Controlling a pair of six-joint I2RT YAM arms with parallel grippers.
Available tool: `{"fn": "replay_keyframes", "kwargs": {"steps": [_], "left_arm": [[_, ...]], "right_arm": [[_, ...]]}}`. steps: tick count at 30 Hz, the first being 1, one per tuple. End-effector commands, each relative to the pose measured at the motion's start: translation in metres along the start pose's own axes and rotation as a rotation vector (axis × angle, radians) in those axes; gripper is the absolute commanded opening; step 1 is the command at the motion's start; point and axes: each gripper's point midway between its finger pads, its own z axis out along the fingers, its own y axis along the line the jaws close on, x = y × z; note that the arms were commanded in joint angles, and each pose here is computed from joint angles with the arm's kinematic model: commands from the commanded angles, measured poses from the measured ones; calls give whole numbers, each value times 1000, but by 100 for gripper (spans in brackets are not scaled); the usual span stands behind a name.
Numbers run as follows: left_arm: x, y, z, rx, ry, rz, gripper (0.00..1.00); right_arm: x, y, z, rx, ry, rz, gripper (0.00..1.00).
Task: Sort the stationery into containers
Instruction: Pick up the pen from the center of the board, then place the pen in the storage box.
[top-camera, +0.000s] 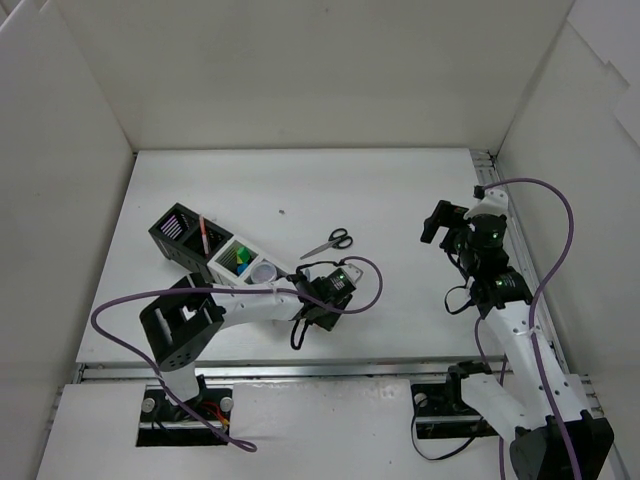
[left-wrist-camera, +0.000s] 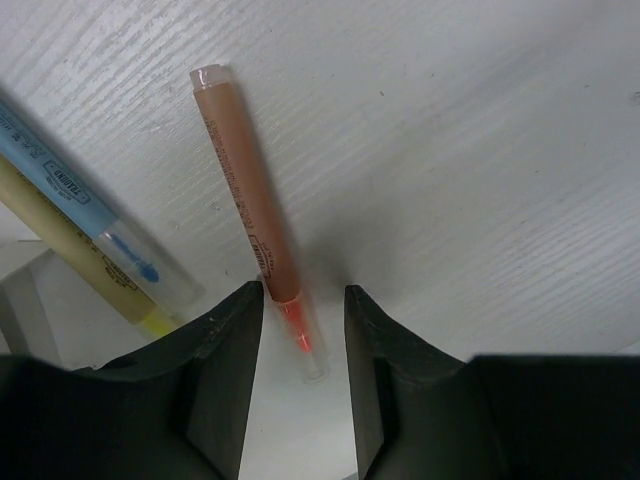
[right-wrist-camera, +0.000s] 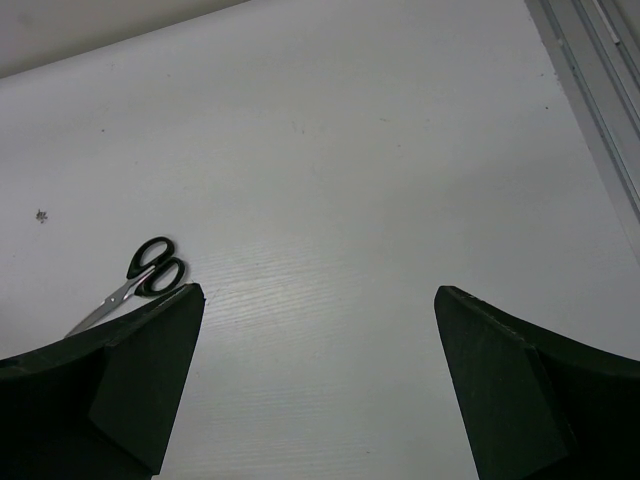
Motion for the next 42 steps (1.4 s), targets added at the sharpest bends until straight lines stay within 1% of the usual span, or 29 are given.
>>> {"fn": "replay_keyframes", "kwargs": {"steps": [1, 4, 5, 6, 8, 9, 13, 15, 16, 18, 19, 20, 21, 22, 23, 24, 28, 29, 31, 33, 34, 36, 37, 38, 39, 41, 42], "left_arm": [[-8, -1, -1, -9, -34, -20, 33], [-3, -2, 3, -6, -14, -20, 29], [-3, -2, 4, -6, -11, -21, 25], [-3, -3, 3, -4, -10, -26, 17], [-3, -4, -1, 0, -4, -31, 7], [-4, -3, -4, -4, -2, -35, 0], [-18, 3, -24, -40, -28, -46, 0], [-32, 5, -43, -58, -47, -45, 0], [-41, 13, -52, -99, -72, -42, 0], [-57, 24, -80, -168, -80, -30, 0], [-82, 35, -101, -222, -134, -28, 0], [-74, 52, -116, -294, -81, -29, 0], [-81, 70, -127, -347, -84, -70, 0], [-85, 80, -136, -369, -82, -88, 0], [-90, 91, -153, -386, -87, -131, 0], [-94, 109, -159, -407, -86, -182, 0], [-89, 129, -186, -325, -64, -336, 0], [-82, 136, -194, -334, -38, -371, 0], [-73, 147, -202, -300, -16, -477, 0], [-69, 151, -207, -258, -12, -549, 0], [-66, 151, -213, -224, -22, -585, 0], [-69, 166, -220, -200, -73, -675, 0], [-69, 178, -228, -182, -122, -755, 0], [-71, 178, -233, -143, -142, -790, 0], [-70, 184, -237, -138, -163, -835, 0], [-63, 189, -244, -96, -178, -913, 0], [-57, 199, -246, -95, -176, -962, 0]], "right_arm": [[-21, 4, 4, -6, -65, 20, 98], [-22, 3, 3, -6, -69, 21, 98], [-22, 3, 4, -3, -69, 21, 98], [-22, 3, 3, -5, -70, 22, 98], [-22, 5, 4, -10, -67, 21, 98], [-23, 4, 3, -8, -70, 22, 98], [-23, 4, 3, -7, -72, 17, 98], [-25, 3, 2, -4, -78, 13, 98], [-26, 3, 2, -5, -82, 7, 98], [-28, 3, 1, -6, -93, -2, 98], [-30, 3, 0, -10, -99, -12, 98], [-31, 3, 0, -13, -108, -14, 98], [-34, 6, 0, -25, -124, -17, 98], [-35, 6, 0, -32, -130, -28, 98], [-35, 7, -1, -35, -137, -32, 98], [-37, 7, -1, -37, -143, -37, 98], [-42, -1, 0, 7, -155, -54, 98], [-43, -1, 1, 11, -159, -55, 98], [-43, -4, 3, 25, -160, -54, 98], [-44, -4, 5, 29, -159, -54, 98], [-42, -4, 8, 29, -151, -57, 98], [-41, -3, 10, 30, -144, -56, 98], [-39, -5, 12, 36, -136, -57, 98], [-39, -5, 13, 37, -133, -61, 98], [-39, -5, 14, 39, -130, -58, 98], [-40, -6, 13, 45, -135, -58, 98], [-38, -6, 13, 45, -129, -58, 98]]}}
